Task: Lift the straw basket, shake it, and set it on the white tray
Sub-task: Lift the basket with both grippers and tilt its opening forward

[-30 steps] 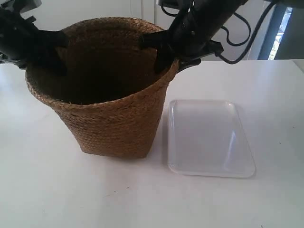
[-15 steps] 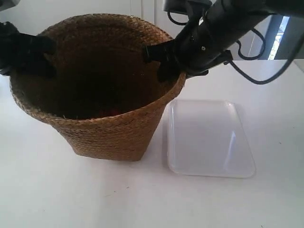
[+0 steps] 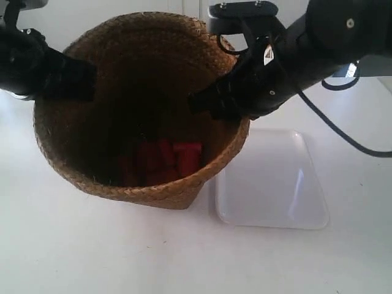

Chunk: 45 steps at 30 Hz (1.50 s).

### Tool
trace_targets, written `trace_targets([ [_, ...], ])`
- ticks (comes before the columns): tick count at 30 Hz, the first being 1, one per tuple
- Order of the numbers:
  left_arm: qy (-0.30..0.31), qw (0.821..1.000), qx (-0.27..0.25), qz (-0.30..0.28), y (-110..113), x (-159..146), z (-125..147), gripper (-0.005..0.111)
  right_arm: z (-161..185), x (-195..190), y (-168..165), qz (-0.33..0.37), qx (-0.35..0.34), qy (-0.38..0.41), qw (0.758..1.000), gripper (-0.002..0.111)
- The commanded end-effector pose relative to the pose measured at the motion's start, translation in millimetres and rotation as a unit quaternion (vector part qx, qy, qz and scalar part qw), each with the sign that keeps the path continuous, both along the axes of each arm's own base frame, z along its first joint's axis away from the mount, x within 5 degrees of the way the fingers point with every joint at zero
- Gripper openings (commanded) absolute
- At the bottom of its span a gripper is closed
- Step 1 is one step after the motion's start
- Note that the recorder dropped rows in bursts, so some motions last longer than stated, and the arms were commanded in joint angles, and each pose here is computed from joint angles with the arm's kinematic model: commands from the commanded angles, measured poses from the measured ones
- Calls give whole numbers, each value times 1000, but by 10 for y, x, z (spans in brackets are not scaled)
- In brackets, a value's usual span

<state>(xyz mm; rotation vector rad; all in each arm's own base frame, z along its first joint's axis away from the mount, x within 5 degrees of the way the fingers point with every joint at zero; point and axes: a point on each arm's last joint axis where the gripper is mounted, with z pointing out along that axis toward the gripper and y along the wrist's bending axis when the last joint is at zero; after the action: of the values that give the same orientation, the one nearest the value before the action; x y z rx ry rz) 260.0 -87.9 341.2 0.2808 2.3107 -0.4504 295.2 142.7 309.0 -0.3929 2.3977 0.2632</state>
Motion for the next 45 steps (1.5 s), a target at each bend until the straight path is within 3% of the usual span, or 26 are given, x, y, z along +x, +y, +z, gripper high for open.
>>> trace_targets([
  [1,-36,999,-8,1,2,-167,4,0,29,-119,-31,6,-4,-34,999,0],
  [7,-64,997,-22,20,80,-371,-17,0,1,-286,-35,18,2,-40,999,0],
  [18,-52,999,-11,8,83,-417,-48,0,19,-276,-26,18,12,-54,998,0],
  [24,-61,996,28,-66,-7,-482,-94,0,-84,-278,-25,25,9,-61,998,0],
  [33,-128,991,8,-39,37,-629,-48,0,-99,-485,-129,25,38,-111,993,0],
  [45,-137,990,5,-23,63,-633,-122,0,-46,-571,-175,34,24,-107,993,0],
])
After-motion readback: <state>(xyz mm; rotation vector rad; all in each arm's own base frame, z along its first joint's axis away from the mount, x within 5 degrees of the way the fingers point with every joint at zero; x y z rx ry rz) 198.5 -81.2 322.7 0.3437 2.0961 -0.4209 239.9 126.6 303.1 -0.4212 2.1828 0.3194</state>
